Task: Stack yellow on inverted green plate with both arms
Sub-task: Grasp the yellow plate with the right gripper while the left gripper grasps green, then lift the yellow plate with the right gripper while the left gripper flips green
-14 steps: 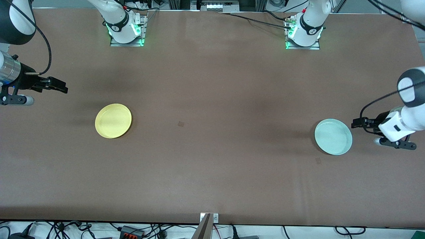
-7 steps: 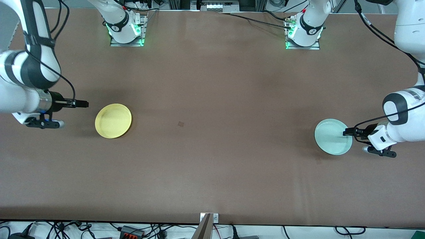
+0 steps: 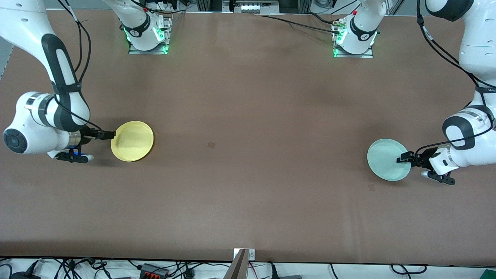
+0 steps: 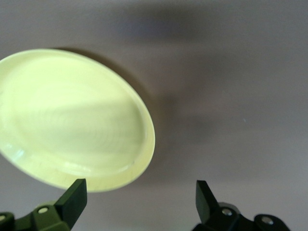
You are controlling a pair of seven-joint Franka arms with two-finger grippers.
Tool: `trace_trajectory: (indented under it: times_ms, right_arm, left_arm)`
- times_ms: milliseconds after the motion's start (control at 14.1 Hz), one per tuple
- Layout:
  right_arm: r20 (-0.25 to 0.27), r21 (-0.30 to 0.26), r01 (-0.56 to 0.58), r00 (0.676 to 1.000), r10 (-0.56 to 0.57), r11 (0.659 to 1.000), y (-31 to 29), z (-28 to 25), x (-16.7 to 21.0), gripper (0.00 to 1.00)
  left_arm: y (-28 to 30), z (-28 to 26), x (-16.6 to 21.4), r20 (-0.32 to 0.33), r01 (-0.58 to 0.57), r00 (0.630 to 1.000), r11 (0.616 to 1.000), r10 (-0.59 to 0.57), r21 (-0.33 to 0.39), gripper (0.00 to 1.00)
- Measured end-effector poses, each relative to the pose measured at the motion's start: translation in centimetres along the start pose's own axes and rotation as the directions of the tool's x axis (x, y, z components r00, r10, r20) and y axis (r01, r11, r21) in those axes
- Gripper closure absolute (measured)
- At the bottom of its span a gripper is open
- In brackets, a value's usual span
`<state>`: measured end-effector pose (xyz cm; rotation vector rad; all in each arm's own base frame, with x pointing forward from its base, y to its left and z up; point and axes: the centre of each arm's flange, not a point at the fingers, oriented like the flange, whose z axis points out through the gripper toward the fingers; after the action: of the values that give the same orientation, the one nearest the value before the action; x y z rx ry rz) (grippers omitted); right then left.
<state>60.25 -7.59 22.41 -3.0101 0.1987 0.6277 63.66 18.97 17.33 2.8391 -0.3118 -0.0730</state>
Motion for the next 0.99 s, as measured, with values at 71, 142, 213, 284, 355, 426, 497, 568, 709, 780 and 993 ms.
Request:
trace_trajectory:
  times_ms: [71, 142, 213, 284, 355, 426, 497, 568, 709, 780, 993]
  right_arm:
    - [0.0, 0.005, -0.005, 1.0, 0.005, 1.0, 0.1, 1.1, 0.5, 0.0]
    - [0.0, 0.009, -0.01, 1.0, 0.01, 1.0, 0.2, 2.2, 1.0, 0.0]
    - [0.003, 0.014, -0.014, 1.0, 0.014, 1.0, 0.3, 3.1, 1.4, 0.0]
    - [0.008, 0.017, -0.018, 1.0, 0.017, 1.0, 0.4, 3.8, 1.6, 0.0]
    - [0.014, 0.019, -0.022, 1.0, 0.021, 1.0, 0.6, 4.4, 1.8, 0.0]
    - [0.02, 0.021, -0.027, 0.999, 0.027, 0.999, 0.9, 4.8, 1.9, 0.0]
    - [0.025, 0.023, -0.033, 0.999, 0.033, 0.999, 1.3, 5.1, 1.9, 0.0]
    - [0.028, 0.025, -0.038, 0.999, 0.037, 0.999, 1.7, 5.3, 2.0, 0.07]
    - [0.029, 0.026, -0.041, 0.999, 0.041, 0.999, 1.9, 5.4, 2.0, 0.31]
    - [0.029, 0.027, -0.041, 0.999, 0.04, 0.999, 1.9, 5.4, 2.0, 0.44]
    - [0.029, 0.028, -0.039, 0.999, 0.039, 0.999, 1.7, 5.4, 2.0, 0.75]
  left_arm:
    - [0.0, -0.1, 0.0, -0.001, -0.006, 1.0, 1.0, 0.006, 0.0, 0.56]
    - [-0.1, -0.1, 0.0, -0.001, -0.016, 1.0, 1.0, 0.016, 0.0, 0.66]
    - [-0.3, -0.1, -0.2, -0.001, -0.025, 1.0, 1.0, 0.025, -0.001, 0.78]
    - [-0.6, -0.2, -0.3, -0.002, -0.031, 1.0, 1.0, 0.031, -0.001, 0.87]
    - [-0.8, -0.3, -0.5, -0.003, -0.028, 1.0, 1.0, 0.028, -0.003, 0.96]
    - [-0.9, -0.5, -0.5, -0.001, -0.027, 1.0, 1.0, 0.027, -0.007, 0.97]
    - [-0.7, -0.8, -0.3, 0.002, -0.032, 0.999, 0.999, 0.032, -0.012, 0.97]
    - [-0.1, -1.6, 0.3, -0.001, -0.046, 0.999, 0.999, 0.046, -0.017, 0.97]
    - [2.9, -4.3, 2.5, -0.009, -0.088, 0.996, 0.996, 0.088, -0.019, 0.97]
    - [4.9, -5.9, 3.7, -0.014, -0.116, 0.993, 0.993, 0.115, -0.012, 0.97]
    - [11.4, -10.1, 7.4, -0.005, -0.203, 0.979, 0.976, 0.204, 0.081, 0.97]
